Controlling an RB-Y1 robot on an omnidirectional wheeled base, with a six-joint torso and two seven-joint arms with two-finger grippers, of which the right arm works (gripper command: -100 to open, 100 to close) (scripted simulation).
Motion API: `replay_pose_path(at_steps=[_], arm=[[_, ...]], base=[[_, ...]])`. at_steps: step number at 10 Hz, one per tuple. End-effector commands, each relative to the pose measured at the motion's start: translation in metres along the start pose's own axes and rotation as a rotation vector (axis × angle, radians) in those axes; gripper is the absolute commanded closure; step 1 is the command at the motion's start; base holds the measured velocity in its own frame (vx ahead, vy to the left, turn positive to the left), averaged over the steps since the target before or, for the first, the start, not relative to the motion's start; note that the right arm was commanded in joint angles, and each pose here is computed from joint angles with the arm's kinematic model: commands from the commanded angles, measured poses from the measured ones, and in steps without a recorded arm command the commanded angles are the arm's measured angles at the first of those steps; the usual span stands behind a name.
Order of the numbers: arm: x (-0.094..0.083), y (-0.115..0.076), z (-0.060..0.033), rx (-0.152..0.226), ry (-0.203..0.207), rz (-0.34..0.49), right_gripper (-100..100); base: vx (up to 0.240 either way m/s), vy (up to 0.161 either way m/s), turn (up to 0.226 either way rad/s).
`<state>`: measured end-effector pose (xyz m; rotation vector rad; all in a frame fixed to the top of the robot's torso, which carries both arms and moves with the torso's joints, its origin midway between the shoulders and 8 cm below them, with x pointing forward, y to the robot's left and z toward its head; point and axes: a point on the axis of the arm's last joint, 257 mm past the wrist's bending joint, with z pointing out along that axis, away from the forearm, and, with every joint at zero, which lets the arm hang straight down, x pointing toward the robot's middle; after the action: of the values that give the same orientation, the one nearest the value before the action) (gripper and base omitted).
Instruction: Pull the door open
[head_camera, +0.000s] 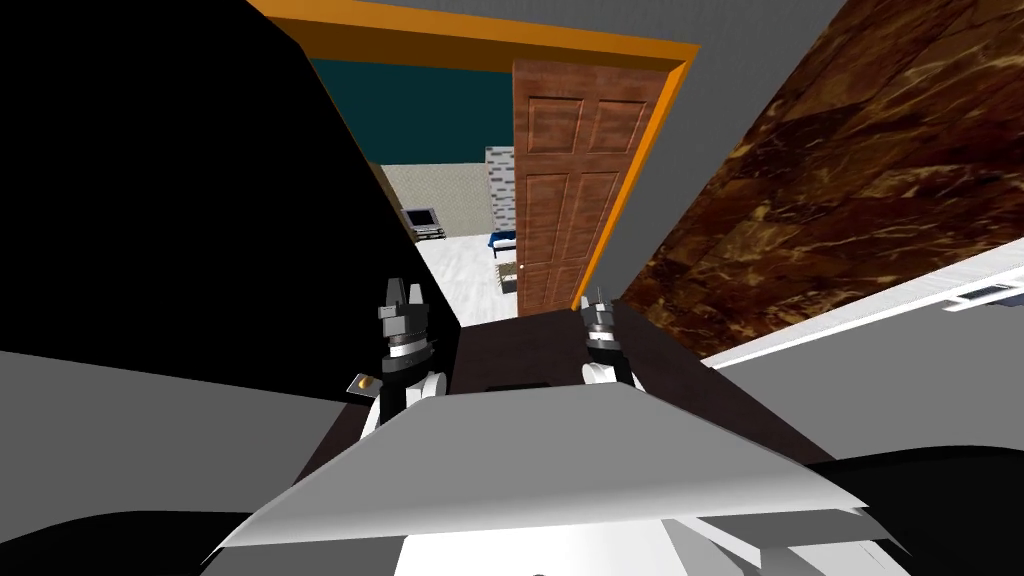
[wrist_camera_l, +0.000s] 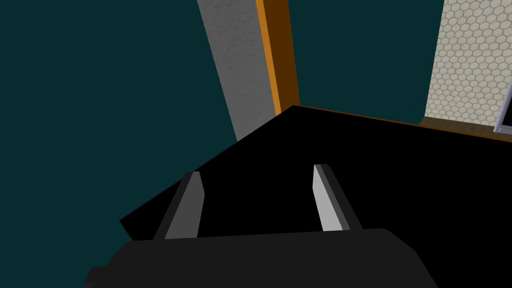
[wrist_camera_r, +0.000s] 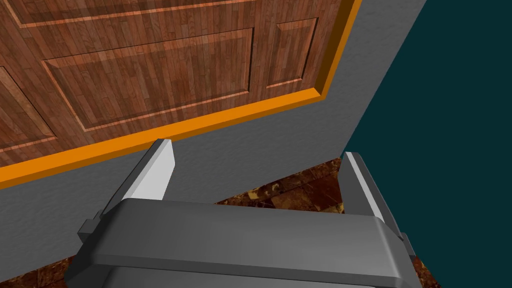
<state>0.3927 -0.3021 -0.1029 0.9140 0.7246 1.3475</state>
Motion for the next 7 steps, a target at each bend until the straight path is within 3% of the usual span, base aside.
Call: replay_pose_path(at_steps=[1, 7], arm=[[-0.001, -0.010, -0.0037, 0.017, 0.001, 0.001, -100], [-0.010, -0.056, -0.0169, 0.093, 0.002, 0.004, -100]], base=[[0.095, 0.021, 0.073], [0.124, 0.015, 0.088]])
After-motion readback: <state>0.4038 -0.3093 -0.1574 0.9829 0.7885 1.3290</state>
